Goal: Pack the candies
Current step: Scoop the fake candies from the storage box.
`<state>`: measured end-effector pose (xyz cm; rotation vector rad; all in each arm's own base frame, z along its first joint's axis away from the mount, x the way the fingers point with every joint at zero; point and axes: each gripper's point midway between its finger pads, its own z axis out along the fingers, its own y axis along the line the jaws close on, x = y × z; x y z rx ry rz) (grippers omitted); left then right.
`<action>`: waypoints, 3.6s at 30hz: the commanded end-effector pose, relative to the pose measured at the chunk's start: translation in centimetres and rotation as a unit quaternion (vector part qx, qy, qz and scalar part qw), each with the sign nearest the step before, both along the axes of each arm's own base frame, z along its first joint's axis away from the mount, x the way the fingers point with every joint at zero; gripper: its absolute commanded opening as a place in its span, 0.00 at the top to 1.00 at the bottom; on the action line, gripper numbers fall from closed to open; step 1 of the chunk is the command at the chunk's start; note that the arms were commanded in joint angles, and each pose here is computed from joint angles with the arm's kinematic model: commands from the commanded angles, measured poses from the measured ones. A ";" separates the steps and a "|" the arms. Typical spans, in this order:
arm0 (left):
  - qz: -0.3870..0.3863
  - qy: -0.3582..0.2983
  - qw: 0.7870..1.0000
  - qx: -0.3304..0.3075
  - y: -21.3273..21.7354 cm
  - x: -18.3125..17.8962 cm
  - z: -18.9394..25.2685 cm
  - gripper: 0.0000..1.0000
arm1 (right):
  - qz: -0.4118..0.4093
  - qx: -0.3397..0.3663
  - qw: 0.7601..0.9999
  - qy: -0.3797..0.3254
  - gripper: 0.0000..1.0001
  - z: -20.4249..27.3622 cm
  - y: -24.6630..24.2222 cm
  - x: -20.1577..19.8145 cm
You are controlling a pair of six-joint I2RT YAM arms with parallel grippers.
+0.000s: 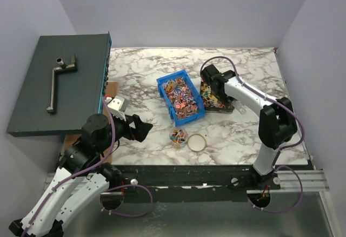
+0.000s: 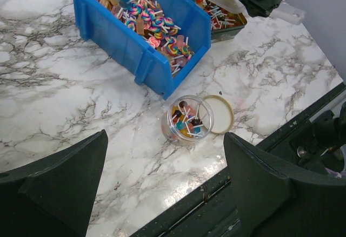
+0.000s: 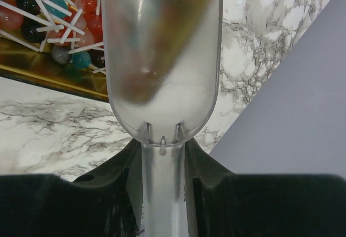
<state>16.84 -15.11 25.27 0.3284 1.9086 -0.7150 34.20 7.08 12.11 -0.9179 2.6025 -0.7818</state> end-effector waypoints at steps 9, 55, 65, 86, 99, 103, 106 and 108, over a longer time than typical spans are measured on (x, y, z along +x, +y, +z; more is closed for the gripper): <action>-0.015 -0.003 1.000 -0.002 -0.3 -0.4 0.1 0.10 | 0.036 -0.062 0.996 0.056 0.99 -2.5 -0.7 1.2; -0.006 0.001 1.000 0.006 -0.2 0.0 -0.3 0.10 | 0.132 0.116 0.976 0.126 0.99 -8.1 9.7 2.3; -0.004 0.007 1.000 0.012 -0.2 0.3 -0.7 0.10 | 0.072 0.215 0.971 0.080 0.99 -7.4 10.1 3.7; 0.003 0.018 1.000 0.025 -0.3 0.8 -1.5 0.10 | 0.044 0.315 0.948 0.016 0.99 -6.5 9.6 3.6; 0.009 0.021 0.999 0.032 -0.2 1.1 -1.8 0.10 | 0.034 0.326 0.944 -0.029 1.00 -5.4 8.4 3.1; 0.011 0.022 0.999 0.034 -0.1 1.2 -1.9 0.10 | 0.030 0.321 0.945 -0.050 0.99 -4.7 7.9 3.2; 0.013 0.023 0.999 0.035 -0.1 1.3 -1.9 0.10 | 0.027 0.319 0.945 -0.063 0.99 -4.1 7.6 3.1; 0.013 0.023 0.999 0.036 -0.1 1.3 -2.0 0.10 | 0.025 0.317 0.945 -0.069 0.99 -3.8 7.3 3.1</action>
